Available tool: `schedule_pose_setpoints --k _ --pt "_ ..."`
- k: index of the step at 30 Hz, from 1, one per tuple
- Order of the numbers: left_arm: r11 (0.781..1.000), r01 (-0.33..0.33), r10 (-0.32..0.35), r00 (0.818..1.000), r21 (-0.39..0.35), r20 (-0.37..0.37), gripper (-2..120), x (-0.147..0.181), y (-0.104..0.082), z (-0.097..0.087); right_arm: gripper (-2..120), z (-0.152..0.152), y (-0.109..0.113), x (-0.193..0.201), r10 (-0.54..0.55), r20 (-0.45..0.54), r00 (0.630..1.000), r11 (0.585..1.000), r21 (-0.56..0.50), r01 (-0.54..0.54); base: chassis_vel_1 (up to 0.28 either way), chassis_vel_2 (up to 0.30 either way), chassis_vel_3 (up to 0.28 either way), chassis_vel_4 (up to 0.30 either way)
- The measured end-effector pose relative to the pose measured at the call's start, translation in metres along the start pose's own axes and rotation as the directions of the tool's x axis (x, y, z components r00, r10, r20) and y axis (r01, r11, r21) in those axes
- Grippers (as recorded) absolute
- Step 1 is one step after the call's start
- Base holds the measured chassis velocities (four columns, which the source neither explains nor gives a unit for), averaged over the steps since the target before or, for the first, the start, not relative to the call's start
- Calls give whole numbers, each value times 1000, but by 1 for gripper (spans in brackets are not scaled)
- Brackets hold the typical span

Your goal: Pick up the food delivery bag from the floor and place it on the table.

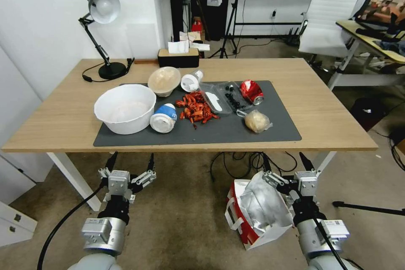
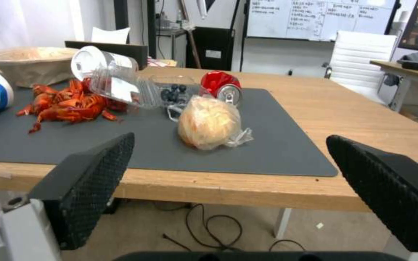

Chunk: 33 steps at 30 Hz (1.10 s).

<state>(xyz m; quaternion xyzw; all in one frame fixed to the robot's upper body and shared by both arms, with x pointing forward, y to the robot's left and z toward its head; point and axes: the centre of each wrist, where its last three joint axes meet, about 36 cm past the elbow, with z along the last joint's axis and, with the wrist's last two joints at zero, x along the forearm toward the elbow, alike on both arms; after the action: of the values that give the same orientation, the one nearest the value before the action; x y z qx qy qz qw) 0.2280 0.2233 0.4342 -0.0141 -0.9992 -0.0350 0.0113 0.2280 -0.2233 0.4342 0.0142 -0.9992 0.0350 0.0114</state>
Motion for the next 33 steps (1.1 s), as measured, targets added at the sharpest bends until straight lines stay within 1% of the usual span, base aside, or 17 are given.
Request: schedule_pose_setpoints --k 28,30,31,32,33 --pt "1000 0 0 1000 0 0 100 0 0 0 100 0 0 0 0 0 1000 1000 0 0 0 0 0 0" --pt "1000 13 -13 1000 1 9 100 -2 2 -1 100 0 0 0 -1 -1 1000 1000 -2 1 0 0 0 0" --pt "999 41 -42 999 9 31 100 -8 8 -4 100 -2 1 -3 -9 -2 1000 1000 -16 9 0 0 0 0" --pt "994 111 -113 990 22 85 100 -18 21 -14 100 -5 1 -7 -28 -9 1000 999 -41 27 0 0 0 0" --pt "991 131 -133 985 26 107 100 -22 25 -18 100 -7 2 -9 -41 -12 999 998 -57 40 0 0 0 0"
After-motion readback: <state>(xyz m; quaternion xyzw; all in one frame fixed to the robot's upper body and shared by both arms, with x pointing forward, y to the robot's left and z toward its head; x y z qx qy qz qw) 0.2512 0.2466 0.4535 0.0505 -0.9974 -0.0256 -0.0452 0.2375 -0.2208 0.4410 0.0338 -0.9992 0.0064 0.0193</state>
